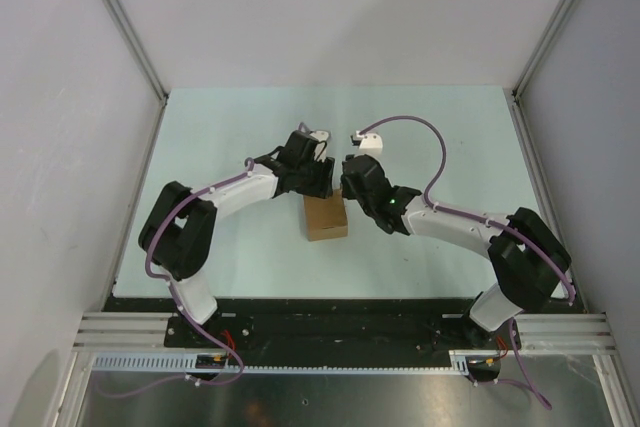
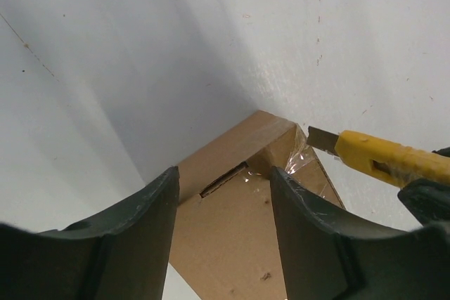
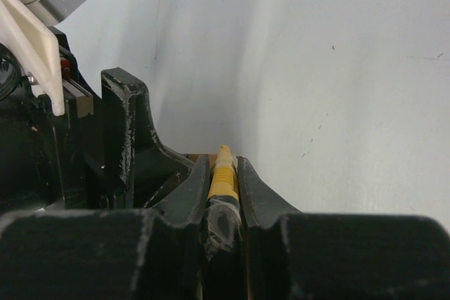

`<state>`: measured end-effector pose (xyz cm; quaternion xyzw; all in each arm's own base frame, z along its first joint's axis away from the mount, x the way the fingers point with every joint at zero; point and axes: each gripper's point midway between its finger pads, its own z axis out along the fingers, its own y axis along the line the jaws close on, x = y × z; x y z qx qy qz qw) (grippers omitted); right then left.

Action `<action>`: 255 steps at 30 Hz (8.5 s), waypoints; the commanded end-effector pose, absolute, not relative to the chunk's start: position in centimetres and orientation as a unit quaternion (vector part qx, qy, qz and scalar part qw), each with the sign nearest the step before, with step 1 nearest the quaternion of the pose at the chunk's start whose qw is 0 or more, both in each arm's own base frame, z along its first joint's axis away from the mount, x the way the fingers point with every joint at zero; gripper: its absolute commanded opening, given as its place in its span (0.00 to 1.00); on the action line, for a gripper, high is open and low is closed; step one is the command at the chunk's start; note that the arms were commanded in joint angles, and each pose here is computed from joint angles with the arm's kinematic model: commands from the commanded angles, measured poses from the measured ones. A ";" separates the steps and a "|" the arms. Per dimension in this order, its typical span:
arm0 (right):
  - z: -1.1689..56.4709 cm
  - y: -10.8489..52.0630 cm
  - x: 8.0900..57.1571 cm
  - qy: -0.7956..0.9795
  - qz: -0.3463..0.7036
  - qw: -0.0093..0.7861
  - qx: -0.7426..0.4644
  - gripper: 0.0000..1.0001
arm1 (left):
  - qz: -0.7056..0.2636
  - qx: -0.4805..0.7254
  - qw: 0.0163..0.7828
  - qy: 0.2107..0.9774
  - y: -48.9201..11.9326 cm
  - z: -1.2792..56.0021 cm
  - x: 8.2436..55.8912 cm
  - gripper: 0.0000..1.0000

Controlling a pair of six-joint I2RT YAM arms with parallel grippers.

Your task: Unpack the express box

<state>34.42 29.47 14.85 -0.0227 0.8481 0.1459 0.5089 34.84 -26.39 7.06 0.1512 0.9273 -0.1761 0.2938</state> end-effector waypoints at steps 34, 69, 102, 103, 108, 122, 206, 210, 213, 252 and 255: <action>16.4 29.0 34.8 0.826 0.160 0.541 0.009 0.00 | -0.127 0.148 0.249 0.949 -24.7 3.6 33.9 0.52; 15.2 29.5 34.6 0.834 0.163 0.527 0.007 0.00 | -0.131 0.142 0.244 0.950 -24.9 3.4 34.0 0.51; 12.3 29.1 31.8 0.858 0.107 0.501 -0.025 0.00 | -0.112 0.075 0.137 0.981 -24.1 -0.3 30.9 0.46; 12.4 29.1 31.7 0.858 0.108 0.501 -0.024 0.00 | -0.113 0.073 0.134 0.982 -24.2 -0.3 30.8 0.45; 12.1 28.6 31.1 0.865 0.096 0.493 -0.025 0.00 | -0.111 0.065 0.126 0.984 -24.1 -0.7 30.6 0.44; 12.3 28.3 28.7 0.870 0.092 0.479 -0.068 0.00 | -0.087 0.086 0.140 0.982 -23.1 -0.9 31.2 0.42; 17.0 23.3 29.6 0.861 0.117 0.492 -0.047 0.00 | -0.193 0.072 0.275 0.939 -23.8 11.8 38.1 0.83; 15.7 23.5 29.8 0.870 0.113 0.476 -0.054 0.00 | -0.186 0.065 0.266 0.944 -22.7 11.0 37.3 0.81; 14.6 23.7 30.0 0.877 0.113 0.463 -0.059 0.00 | -0.194 0.068 0.257 0.944 -22.4 10.9 36.4 0.74; 12.4 25.0 31.1 0.886 0.146 0.435 -0.063 0.00 | -0.187 0.104 0.156 0.964 -19.7 4.2 27.2 0.11; 12.5 25.2 30.9 0.885 0.148 0.436 -0.068 0.00 | -0.177 0.101 0.158 0.966 -19.1 4.0 26.9 0.08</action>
